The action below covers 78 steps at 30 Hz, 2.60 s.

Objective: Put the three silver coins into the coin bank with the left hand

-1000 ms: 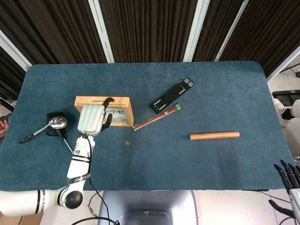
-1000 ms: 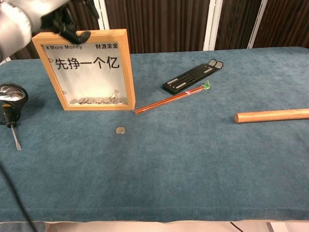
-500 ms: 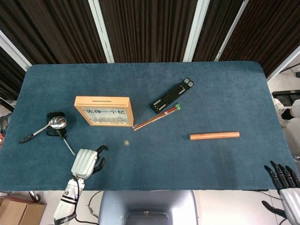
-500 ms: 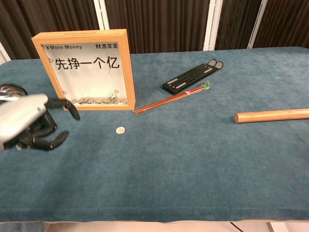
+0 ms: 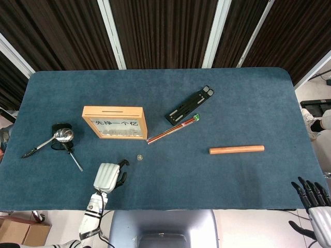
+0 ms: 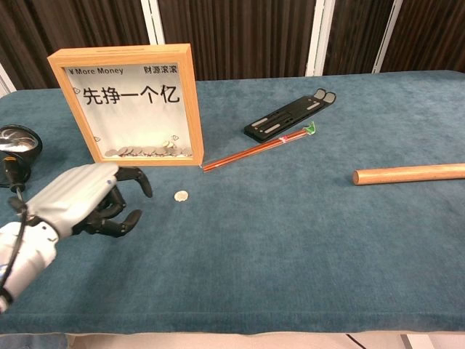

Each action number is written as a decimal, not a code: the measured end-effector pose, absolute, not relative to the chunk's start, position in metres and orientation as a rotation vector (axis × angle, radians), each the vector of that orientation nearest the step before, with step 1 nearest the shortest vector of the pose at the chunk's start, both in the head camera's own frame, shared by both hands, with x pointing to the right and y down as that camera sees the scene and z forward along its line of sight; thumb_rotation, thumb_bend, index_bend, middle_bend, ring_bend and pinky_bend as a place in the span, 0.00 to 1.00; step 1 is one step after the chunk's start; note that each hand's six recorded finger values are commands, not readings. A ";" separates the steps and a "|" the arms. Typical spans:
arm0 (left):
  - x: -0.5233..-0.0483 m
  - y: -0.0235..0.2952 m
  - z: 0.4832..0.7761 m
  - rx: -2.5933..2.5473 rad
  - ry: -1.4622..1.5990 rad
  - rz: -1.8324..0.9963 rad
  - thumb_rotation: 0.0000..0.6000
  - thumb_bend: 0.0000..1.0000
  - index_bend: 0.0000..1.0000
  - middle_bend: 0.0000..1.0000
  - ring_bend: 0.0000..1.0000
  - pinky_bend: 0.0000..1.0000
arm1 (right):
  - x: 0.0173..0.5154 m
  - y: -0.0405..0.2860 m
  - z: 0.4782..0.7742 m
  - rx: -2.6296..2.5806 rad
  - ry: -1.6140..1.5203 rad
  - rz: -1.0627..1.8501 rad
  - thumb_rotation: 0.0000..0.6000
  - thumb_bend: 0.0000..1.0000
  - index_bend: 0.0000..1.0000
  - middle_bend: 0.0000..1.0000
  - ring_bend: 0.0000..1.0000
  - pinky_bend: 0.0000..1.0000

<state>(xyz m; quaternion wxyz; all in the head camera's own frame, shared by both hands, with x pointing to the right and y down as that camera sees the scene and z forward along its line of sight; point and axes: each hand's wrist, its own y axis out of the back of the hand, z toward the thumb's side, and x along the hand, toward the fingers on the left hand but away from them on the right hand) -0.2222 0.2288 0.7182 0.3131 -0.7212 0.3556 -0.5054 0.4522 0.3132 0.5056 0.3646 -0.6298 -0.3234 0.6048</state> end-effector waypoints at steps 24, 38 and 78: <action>-0.184 0.202 0.756 -1.810 0.855 -1.389 1.00 0.43 0.42 1.00 1.00 1.00 | 0.459 0.312 0.502 -1.621 -0.846 1.567 1.00 0.22 0.00 0.00 0.00 0.00; -0.168 0.199 0.759 -1.792 0.821 -1.391 1.00 0.43 0.42 1.00 1.00 1.00 | 0.459 0.312 0.500 -1.622 -0.853 1.564 1.00 0.22 0.00 0.00 0.00 0.00; -0.167 0.195 0.770 -1.759 0.781 -1.424 1.00 0.43 0.43 1.00 1.00 1.00 | 0.462 0.313 0.497 -1.615 -0.866 1.562 1.00 0.22 0.00 0.00 0.00 0.00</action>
